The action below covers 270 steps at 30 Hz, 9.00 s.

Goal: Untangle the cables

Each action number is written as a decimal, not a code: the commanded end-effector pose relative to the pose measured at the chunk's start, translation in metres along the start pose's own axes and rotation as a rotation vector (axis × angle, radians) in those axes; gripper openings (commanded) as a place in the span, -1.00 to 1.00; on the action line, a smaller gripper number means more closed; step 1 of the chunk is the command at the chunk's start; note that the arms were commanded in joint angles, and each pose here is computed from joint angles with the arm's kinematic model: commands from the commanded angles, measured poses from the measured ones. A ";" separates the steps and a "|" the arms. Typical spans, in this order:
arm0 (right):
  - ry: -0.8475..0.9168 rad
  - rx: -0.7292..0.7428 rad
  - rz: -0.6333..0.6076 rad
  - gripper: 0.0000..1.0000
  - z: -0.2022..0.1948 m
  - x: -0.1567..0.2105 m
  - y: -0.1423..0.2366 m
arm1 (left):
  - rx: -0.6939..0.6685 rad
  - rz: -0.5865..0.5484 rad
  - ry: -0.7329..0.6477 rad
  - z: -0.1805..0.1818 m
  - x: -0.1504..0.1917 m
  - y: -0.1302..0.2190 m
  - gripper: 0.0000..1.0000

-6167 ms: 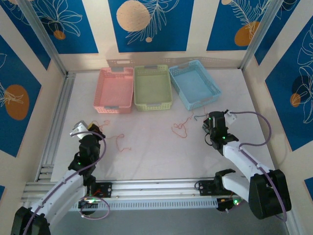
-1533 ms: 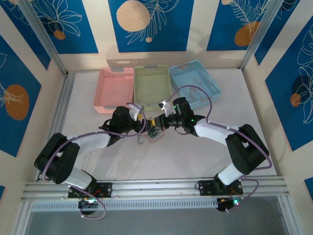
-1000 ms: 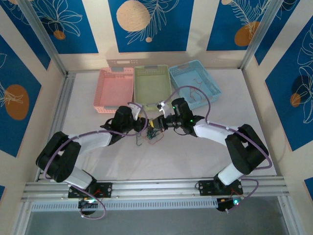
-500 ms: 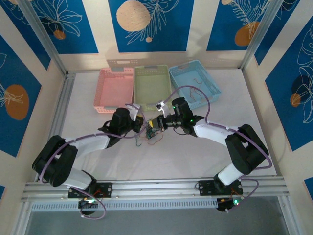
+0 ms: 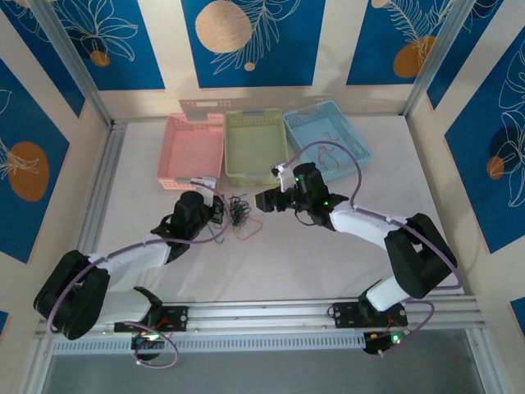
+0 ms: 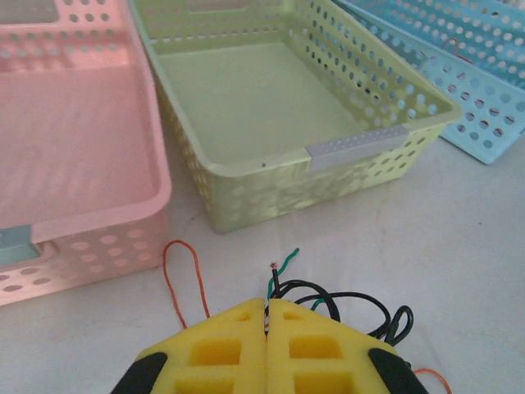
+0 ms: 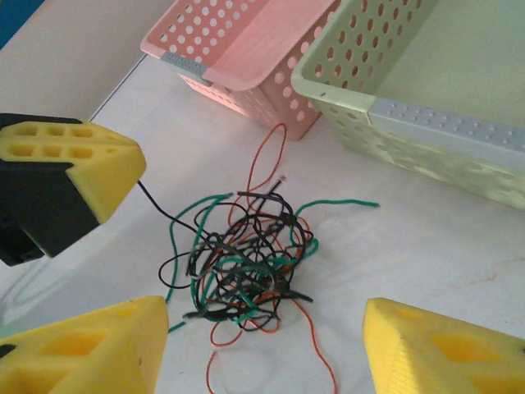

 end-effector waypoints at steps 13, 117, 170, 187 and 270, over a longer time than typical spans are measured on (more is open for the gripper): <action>0.076 -0.103 0.216 -0.07 0.025 0.014 -0.037 | -0.047 -0.063 0.040 0.009 -0.008 0.005 -1.00; -0.322 0.453 -0.150 -1.00 -0.090 -0.014 0.042 | -0.449 -0.114 0.314 0.087 0.018 0.049 -1.00; -0.753 0.872 -0.771 -1.00 -0.139 0.038 0.174 | -0.709 -0.289 0.517 0.122 0.048 0.110 -1.00; -0.659 0.676 -0.604 0.26 -0.131 0.018 0.150 | -0.702 -0.300 0.529 0.123 0.049 0.111 -1.00; -0.477 0.503 -0.249 -1.00 -0.114 -0.010 0.079 | -0.733 -0.275 0.549 0.131 0.051 0.115 -1.00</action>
Point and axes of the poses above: each hand's point on the last joint's axis, 136 mm out from that joint toward the fingers, its own y axis back along the fingers, its own z axis along the line the jaws close on, x = y × z, the point moved 7 cm from there along y, back along the fingers, and after that the axes turned 7 degrees about -y, right-handed, at the moved point
